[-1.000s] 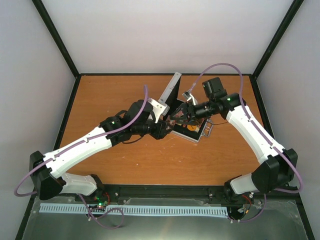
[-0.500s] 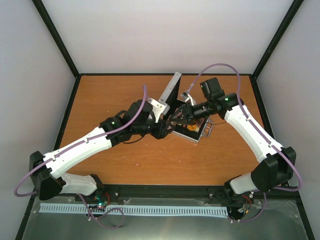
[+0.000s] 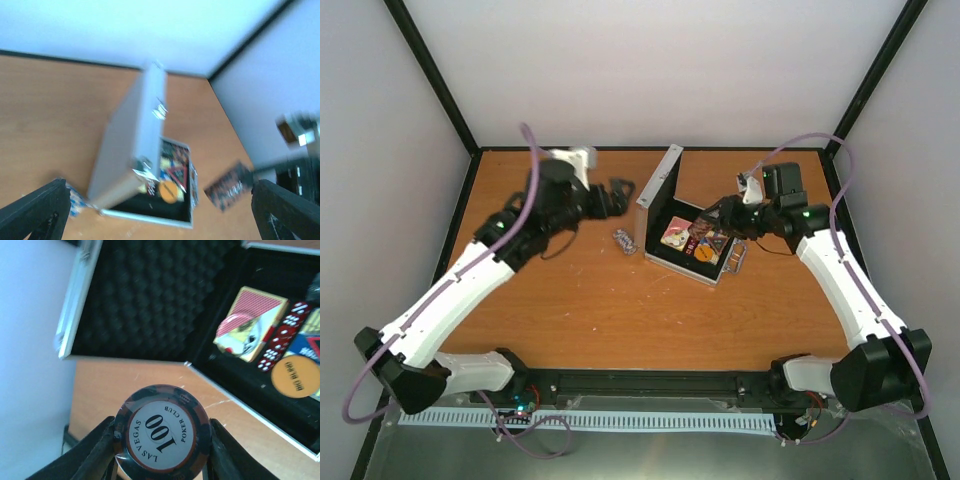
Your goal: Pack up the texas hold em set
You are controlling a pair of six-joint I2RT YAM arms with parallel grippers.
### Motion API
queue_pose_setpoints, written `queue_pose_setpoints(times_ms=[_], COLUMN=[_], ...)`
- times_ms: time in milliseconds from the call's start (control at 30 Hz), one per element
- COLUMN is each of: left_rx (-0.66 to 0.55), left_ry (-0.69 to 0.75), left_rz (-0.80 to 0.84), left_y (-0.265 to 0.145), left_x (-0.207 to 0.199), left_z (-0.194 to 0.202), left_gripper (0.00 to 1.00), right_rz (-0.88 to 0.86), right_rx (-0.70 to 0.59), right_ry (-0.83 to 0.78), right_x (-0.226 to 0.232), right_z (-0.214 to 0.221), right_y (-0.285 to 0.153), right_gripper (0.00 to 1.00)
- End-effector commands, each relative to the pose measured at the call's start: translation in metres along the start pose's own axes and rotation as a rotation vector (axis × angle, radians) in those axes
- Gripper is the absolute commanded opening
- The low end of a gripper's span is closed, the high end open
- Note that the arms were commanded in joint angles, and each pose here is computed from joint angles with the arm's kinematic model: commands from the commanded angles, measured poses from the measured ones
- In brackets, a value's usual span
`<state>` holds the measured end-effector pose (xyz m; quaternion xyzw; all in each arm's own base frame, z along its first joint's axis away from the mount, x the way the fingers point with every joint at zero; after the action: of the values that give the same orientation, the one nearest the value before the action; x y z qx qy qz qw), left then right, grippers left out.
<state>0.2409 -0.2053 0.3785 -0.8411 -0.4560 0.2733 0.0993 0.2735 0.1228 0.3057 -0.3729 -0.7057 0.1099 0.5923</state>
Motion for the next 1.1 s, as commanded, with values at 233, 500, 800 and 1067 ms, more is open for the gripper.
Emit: queue_pose_setpoints(times_ms=[233,500,800,1067], left_rx=[0.032,0.078,0.08,0.115], left_ry=[-0.16,-0.042,0.093,0.109], left_rz=[-0.102,-0.17,-0.27,-0.259], left_y=[-0.003,0.01,0.008,0.017], left_x=[0.079,0.093,0.101,0.103], left_z=[-0.043,-0.045,-0.05,-0.045], left_gripper=[1.0,1.0,1.0,1.0], right_rz=[0.068,0.125,0.181,0.222], right_rx=[-0.457,-0.447,-0.393,-0.388], right_ry=[0.135,0.13,0.135,0.186], right_x=[-0.03,-0.038,-0.041,-0.064], right_z=[-0.071,-0.104,-0.118,-0.114], right_y=[0.046,0.098,0.148,0.174], right_gripper=[0.16,0.17,0.17,0.17])
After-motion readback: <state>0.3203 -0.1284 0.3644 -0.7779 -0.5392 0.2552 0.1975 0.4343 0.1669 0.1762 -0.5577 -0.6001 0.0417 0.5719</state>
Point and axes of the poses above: each gripper's point midway between its finger pads, its own y axis out along the fingers, its own x axis along the line the jaws close on, z = x × y, the point moved 8 cm from there along -y, back along the fingers, and after that the axes turned 7 degrees about y, right-handed, at the moved point
